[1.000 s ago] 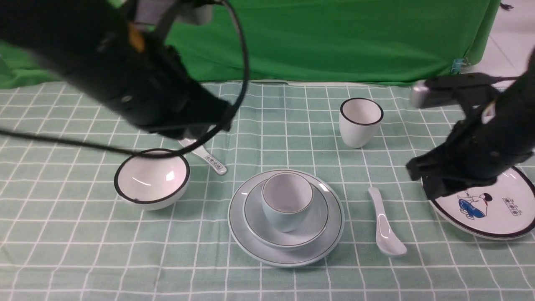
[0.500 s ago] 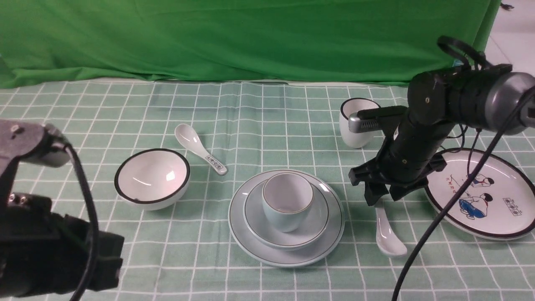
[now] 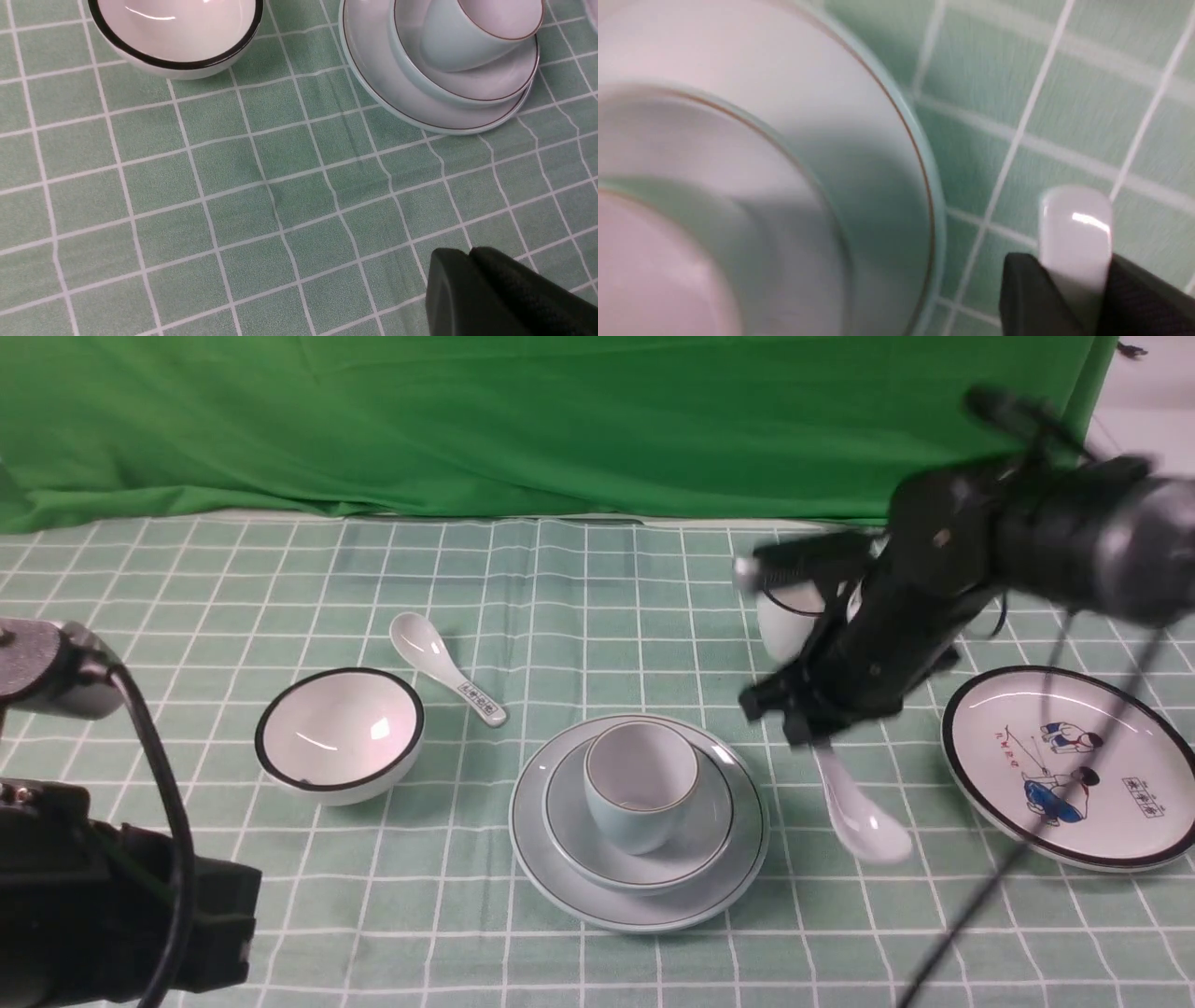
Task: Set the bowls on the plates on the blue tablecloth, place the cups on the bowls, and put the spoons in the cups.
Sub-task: 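Move the spoon over the cup on the plates and lower it into the cup with the right gripper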
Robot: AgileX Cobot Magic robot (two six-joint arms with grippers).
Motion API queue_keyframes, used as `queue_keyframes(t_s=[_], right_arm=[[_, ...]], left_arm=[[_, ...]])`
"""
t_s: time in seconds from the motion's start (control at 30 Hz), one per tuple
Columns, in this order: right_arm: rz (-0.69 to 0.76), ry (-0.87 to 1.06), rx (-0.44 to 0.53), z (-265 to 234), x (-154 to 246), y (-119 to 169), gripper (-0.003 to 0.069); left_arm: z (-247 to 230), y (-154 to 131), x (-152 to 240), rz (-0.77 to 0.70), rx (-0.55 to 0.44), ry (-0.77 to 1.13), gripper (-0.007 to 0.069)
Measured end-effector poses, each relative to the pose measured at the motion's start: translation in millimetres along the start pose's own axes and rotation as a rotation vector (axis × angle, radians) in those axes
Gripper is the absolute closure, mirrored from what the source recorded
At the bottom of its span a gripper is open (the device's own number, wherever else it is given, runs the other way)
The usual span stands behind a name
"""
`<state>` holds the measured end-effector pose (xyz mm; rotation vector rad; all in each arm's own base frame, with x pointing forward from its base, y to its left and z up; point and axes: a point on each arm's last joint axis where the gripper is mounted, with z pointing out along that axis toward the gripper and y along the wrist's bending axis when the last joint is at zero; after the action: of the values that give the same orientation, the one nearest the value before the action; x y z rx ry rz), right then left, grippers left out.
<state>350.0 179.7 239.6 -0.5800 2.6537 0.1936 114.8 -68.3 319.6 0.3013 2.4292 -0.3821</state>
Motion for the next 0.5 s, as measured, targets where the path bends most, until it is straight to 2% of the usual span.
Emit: queue_keyframes(t_s=[0.1, 0.23, 0.27, 0.33, 0.4, 0.5], right_arm=[[-0.027, -0.304, -0.047, -52, 1, 25, 0.0479], [-0.045, -0.604, -0.126, -78, 15, 49, 0.0479], [-0.053, -0.745, -0.164, -79, 23, 58, 0.0479], [-0.075, -0.883, -0.205, -73, 33, 69, 0.0479], [-0.115, -0.972, -0.227, -61, 41, 79, 0.0479], [-0.131, -0.994, -0.229, -43, 43, 83, 0.0479]], left_arm=[[1, 0, 1, -0.001, -0.001, 0.003, 0.0616], [1, 0, 1, 0.0, -0.003, 0.003, 0.0616], [1, 1, 0, 0.003, -0.006, 0.001, 0.0616], [1, 1, 0, 0.006, -0.008, -0.003, 0.0616], [1, 1, -1, 0.01, -0.009, -0.017, 0.0616], [1, 1, -2, 0.011, -0.007, -0.029, 0.0616]])
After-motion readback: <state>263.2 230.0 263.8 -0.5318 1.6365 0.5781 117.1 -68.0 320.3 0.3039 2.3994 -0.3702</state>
